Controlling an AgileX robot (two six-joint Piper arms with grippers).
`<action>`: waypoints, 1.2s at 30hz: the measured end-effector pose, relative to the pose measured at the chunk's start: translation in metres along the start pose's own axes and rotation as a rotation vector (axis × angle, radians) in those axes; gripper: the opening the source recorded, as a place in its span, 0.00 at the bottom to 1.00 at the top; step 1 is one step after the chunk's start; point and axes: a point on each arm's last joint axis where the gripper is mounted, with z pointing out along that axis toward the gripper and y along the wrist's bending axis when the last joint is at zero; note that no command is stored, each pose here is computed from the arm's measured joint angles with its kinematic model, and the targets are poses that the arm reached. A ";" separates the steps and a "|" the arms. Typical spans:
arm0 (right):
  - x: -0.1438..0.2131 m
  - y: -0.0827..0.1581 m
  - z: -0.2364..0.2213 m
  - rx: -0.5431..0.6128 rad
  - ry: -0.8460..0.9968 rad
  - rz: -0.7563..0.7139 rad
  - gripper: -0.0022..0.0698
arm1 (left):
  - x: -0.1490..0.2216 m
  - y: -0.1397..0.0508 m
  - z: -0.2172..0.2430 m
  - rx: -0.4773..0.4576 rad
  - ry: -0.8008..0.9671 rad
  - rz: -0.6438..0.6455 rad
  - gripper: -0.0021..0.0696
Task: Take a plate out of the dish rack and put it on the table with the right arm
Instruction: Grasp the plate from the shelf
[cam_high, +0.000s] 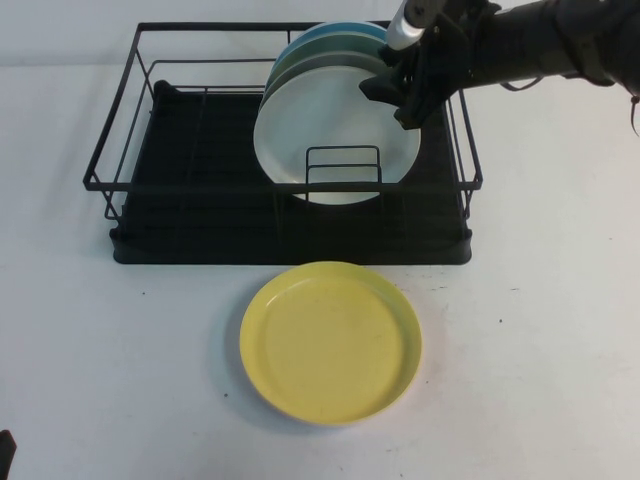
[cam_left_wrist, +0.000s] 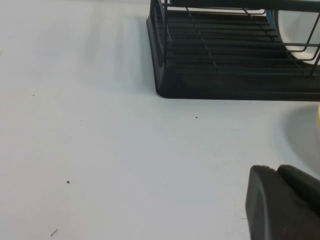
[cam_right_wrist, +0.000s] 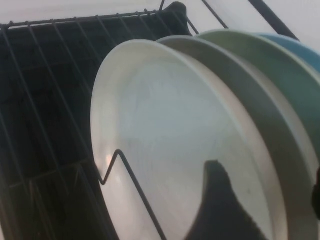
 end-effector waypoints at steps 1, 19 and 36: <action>0.001 0.000 0.001 -0.002 0.002 -0.003 0.52 | 0.000 0.000 0.000 0.000 0.000 0.000 0.02; 0.011 0.001 0.011 -0.013 0.011 -0.017 0.52 | 0.000 0.000 0.000 0.000 0.000 0.000 0.02; 0.020 0.000 0.020 -0.002 0.018 0.004 0.30 | 0.000 0.000 0.000 0.000 0.000 0.000 0.02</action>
